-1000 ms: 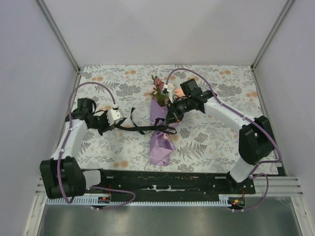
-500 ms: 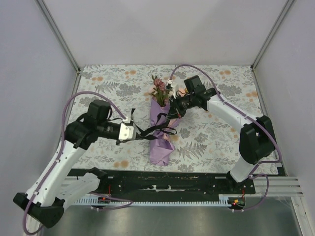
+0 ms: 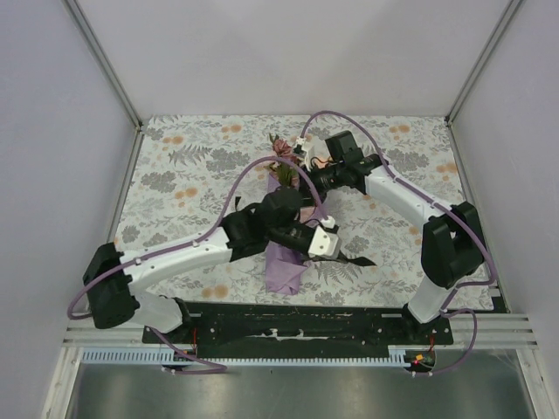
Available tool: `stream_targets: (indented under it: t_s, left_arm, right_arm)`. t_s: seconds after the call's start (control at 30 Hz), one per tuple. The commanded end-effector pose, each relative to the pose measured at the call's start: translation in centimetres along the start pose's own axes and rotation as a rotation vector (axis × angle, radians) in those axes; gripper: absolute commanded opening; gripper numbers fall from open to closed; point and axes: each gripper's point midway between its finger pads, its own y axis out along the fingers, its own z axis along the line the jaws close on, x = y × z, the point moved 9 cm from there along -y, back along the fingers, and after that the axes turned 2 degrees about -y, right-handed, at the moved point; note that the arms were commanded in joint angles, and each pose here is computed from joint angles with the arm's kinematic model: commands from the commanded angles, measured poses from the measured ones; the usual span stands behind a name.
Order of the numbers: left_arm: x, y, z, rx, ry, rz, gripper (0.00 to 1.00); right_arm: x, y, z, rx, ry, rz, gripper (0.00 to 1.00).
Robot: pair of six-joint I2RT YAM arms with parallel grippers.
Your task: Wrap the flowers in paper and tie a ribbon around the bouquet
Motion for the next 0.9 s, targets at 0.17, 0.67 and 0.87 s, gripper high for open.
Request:
stream_targets:
  t_s: [0.17, 0.67, 0.87]
  left_arm:
    - [4.9, 6.6, 3.8, 0.015, 0.189, -0.256, 0.02]
    - [4.2, 10.5, 1.1, -0.149, 0.296, -0.307, 0.02]
    - [2.0, 11.7, 1.1, -0.178, 0.279, -0.221, 0.06]
  right_arm:
    - [1.3, 0.2, -0.3, 0.077, -0.095, -0.051, 0.0]
    - [1.4, 0.7, -1.5, 0.118, -0.096, -0.062, 0.0]
    - [1.2, 0.7, -1.7, 0.128, -0.092, -0.06, 0.0]
